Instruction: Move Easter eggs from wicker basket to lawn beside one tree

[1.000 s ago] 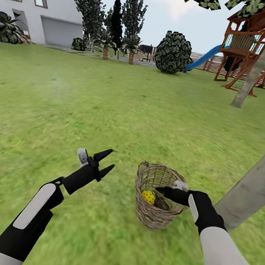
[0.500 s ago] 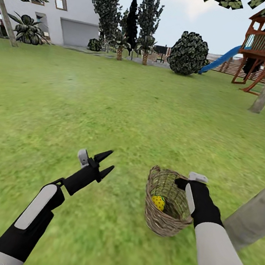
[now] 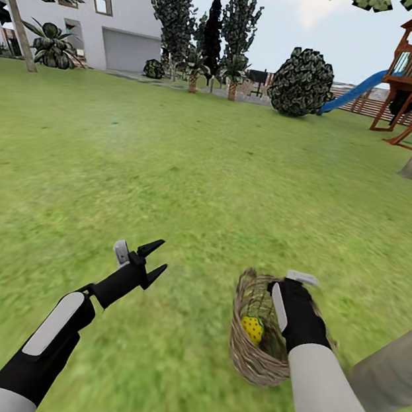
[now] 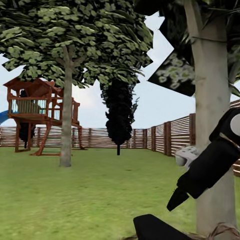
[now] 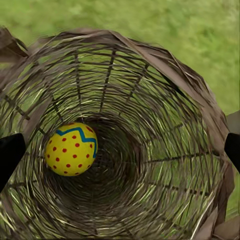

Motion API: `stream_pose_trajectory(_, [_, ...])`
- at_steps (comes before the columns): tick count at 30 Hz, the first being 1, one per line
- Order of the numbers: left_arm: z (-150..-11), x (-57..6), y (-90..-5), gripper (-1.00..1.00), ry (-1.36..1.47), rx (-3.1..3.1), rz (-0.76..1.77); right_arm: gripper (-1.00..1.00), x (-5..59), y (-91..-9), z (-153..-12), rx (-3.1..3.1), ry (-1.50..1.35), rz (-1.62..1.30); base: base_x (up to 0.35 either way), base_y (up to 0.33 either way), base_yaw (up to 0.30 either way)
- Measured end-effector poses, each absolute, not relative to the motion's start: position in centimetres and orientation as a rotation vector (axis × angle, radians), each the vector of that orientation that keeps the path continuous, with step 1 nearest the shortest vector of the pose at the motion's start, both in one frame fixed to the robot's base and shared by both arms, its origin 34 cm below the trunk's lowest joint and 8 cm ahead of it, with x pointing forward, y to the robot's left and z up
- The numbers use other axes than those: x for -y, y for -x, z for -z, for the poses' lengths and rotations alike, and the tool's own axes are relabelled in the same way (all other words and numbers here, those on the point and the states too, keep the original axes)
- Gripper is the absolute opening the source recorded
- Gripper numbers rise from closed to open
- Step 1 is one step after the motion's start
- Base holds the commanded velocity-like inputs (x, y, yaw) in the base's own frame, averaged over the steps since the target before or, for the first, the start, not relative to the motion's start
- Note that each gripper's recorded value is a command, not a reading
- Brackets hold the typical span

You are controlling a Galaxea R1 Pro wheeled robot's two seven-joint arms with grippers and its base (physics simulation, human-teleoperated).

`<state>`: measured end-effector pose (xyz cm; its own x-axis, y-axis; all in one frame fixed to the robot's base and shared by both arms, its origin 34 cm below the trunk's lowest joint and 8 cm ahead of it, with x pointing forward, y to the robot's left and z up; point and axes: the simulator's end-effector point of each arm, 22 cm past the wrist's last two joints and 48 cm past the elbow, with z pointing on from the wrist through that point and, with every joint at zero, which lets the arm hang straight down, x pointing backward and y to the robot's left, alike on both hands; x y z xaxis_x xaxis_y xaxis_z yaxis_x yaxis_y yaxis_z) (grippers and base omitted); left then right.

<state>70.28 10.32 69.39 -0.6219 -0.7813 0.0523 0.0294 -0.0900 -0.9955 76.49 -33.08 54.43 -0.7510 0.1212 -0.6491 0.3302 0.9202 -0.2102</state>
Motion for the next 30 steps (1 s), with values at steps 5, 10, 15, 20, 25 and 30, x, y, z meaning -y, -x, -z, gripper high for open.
stream_pose_trajectory(5, [-69.3, -10.4, -70.3, 1.0, 0.829, -1.597, 1.772, 1.0, 32.7, -74.9, -53.3, -2.516, -0.281, 0.423, 0.339, 0.0, 0.0])
stream_pose_trajectory(10, [-69.2, -10.3, -70.3, 1.0, 0.833, -1.597, 1.772, 1.0, 32.2, -72.6, -51.7, -2.668, -0.232, 0.403, 0.108, 0.0, 0.0])
stream_pose_trajectory(15, [-69.2, -10.0, -70.3, 1.0, 0.834, -1.596, 1.776, 1.0, 28.5, -72.6, -50.6, -2.718, -0.175, 0.165, 0.006, 0.0, 0.0])
stream_pose_trajectory(20, [-69.2, -9.8, -70.3, 1.0, 0.832, -1.597, 1.778, 1.0, 25.2, -72.0, -49.0, -2.756, -0.119, -0.091, 0.0, 0.0, 0.0])
stream_pose_trajectory(25, [-69.2, -9.7, -70.2, 1.0, 0.829, -1.602, 1.774, 1.0, 26.1, -71.2, -48.0, -2.785, -0.112, -0.087, 0.024, 0.0, 0.0])
stream_pose_trajectory(30, [-69.2, -9.4, -70.2, 1.0, 0.828, -1.605, 1.777, 1.0, 29.6, -70.9, -47.9, -2.791, -0.126, -0.005, 0.203, 0.0, 0.0])
